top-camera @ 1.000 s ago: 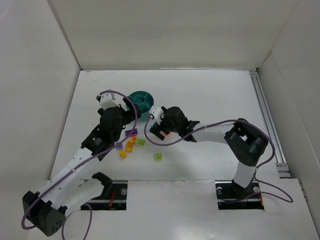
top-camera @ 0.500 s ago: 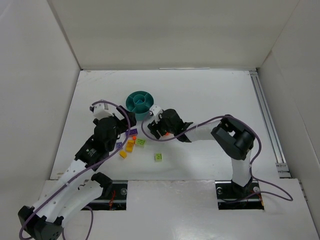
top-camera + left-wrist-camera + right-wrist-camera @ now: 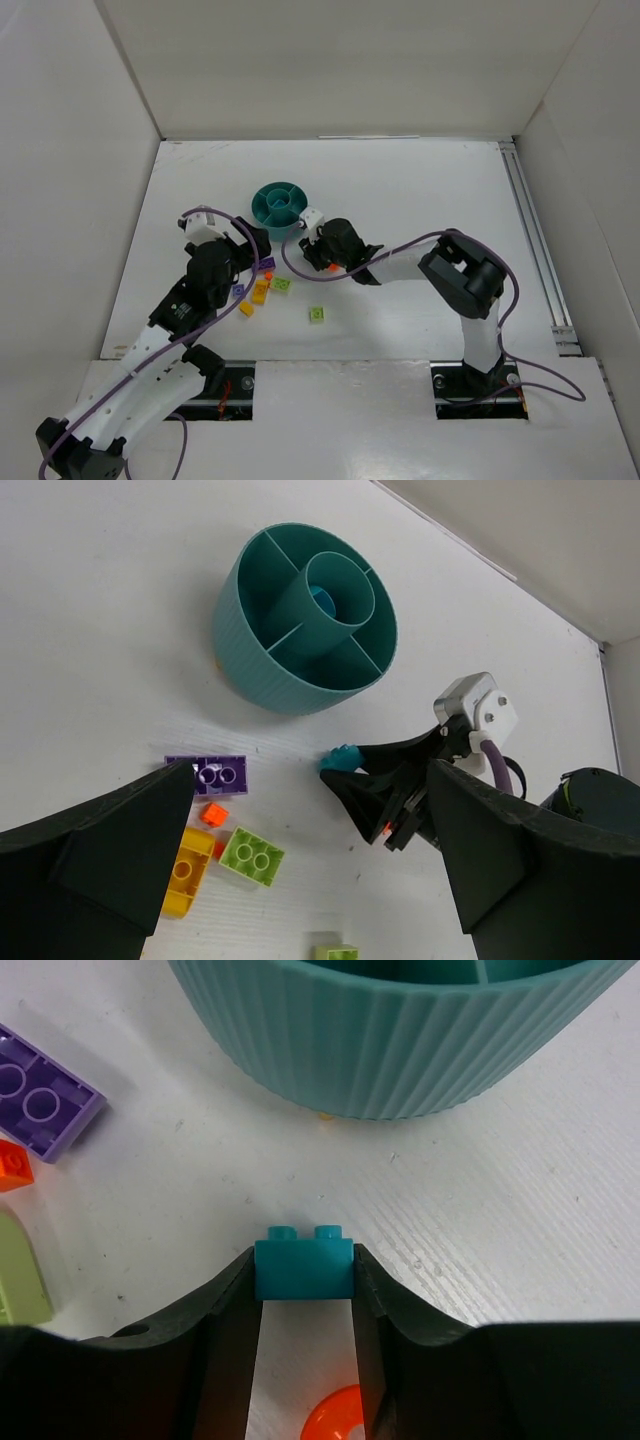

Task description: Sort the legos into containers by color

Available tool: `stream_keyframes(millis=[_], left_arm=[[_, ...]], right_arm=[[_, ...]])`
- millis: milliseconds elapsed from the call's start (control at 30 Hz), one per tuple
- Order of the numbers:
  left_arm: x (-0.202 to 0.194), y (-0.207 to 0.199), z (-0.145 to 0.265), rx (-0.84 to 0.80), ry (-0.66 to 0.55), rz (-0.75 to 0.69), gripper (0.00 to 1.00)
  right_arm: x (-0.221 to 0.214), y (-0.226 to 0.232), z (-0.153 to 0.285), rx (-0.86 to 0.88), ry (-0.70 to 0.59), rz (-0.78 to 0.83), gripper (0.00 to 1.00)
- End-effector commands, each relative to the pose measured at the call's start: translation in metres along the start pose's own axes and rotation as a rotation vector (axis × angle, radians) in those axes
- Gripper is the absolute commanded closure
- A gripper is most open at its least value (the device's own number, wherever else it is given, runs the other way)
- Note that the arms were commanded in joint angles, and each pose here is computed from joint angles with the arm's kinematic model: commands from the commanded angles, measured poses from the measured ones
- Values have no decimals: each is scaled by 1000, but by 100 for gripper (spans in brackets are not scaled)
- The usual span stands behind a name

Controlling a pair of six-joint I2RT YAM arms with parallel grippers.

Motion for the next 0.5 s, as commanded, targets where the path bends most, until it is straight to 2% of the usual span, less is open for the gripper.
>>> stream_keyframes(millis=[0,267,467], left_arm=[[3,-1,0,-6,-27,11,0],[0,2,1,0,-20,15,0],[-5,8,-2,40,-9,18,0]], right_arm=[[48,7,12,10,-138,16,70],[117,19,47,93,-308,138,71],[164,22,37,116,-363,215,71]])
Point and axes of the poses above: each gripper's point midway between its finger pads, its own z axis back along the fingers, its own y axis along the line the jaws close on, x = y × z, the point moved 3 cm from there along z, back along the fingers, and after that the axes turned 1 degree about -z, right-handed, at the moved point
